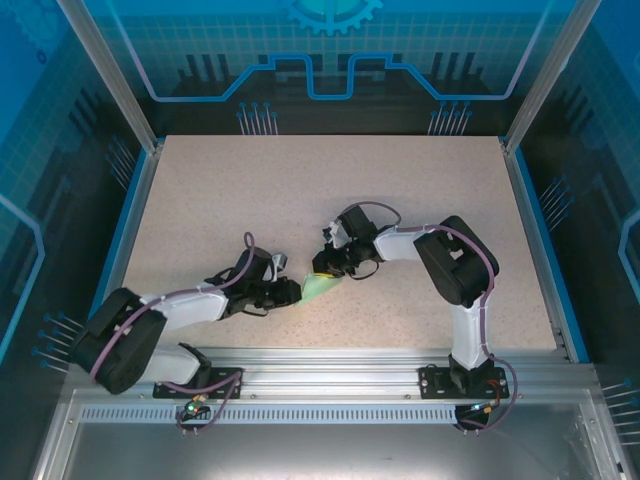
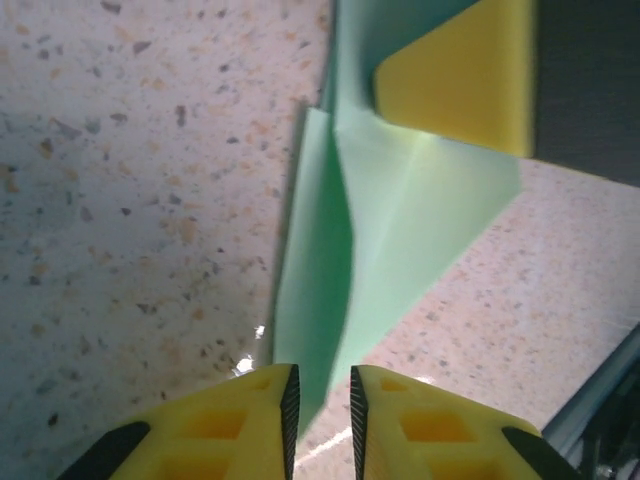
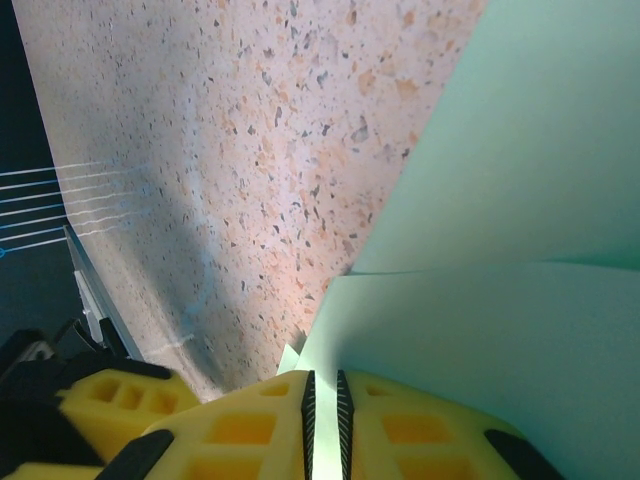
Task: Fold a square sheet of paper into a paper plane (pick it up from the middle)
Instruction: Fourth fold the wing at the center of the table.
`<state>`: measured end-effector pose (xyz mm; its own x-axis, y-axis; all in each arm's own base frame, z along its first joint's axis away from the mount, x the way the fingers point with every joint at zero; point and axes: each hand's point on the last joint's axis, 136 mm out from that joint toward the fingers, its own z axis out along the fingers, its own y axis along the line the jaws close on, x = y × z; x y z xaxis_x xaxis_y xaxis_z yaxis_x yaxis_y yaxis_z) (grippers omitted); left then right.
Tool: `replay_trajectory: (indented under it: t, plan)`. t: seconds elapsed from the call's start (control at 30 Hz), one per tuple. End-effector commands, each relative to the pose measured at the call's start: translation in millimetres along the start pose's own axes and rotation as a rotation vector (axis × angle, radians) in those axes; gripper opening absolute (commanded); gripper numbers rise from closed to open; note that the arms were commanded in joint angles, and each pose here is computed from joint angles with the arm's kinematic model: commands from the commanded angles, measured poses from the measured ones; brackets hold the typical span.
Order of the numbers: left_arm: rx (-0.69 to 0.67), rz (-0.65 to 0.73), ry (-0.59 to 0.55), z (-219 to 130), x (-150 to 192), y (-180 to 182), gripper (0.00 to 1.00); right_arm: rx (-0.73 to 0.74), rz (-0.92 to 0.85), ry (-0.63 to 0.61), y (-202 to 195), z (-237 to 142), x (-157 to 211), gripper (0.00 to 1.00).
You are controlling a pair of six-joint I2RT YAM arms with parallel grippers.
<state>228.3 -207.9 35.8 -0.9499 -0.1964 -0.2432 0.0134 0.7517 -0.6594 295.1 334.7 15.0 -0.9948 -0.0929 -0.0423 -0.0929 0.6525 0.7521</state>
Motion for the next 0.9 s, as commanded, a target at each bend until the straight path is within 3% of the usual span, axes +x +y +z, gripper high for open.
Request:
replay_trajectory:
  t: [0.0,0.13,0.4,0.63,0.87]
  plan:
    - [0.006,-0.013,-0.033,-17,-11,-12,0.26,0.129,0.066,0.034,-45,10,18,0.17]
    - [0.077,0.015,-0.028,-17,-21,-36,0.23,0.129,0.067,0.035,-46,10,18,0.17]
    - [0.185,0.016,0.045,15,-30,-55,0.20,0.127,0.074,0.036,-48,11,19,0.17]
    - [0.113,-0.029,0.116,36,-16,-28,0.20,0.134,0.079,0.039,-51,12,21,0.17]
    - [-0.033,-0.030,0.161,33,11,14,0.19,0.140,0.080,0.046,-53,13,23,0.17]
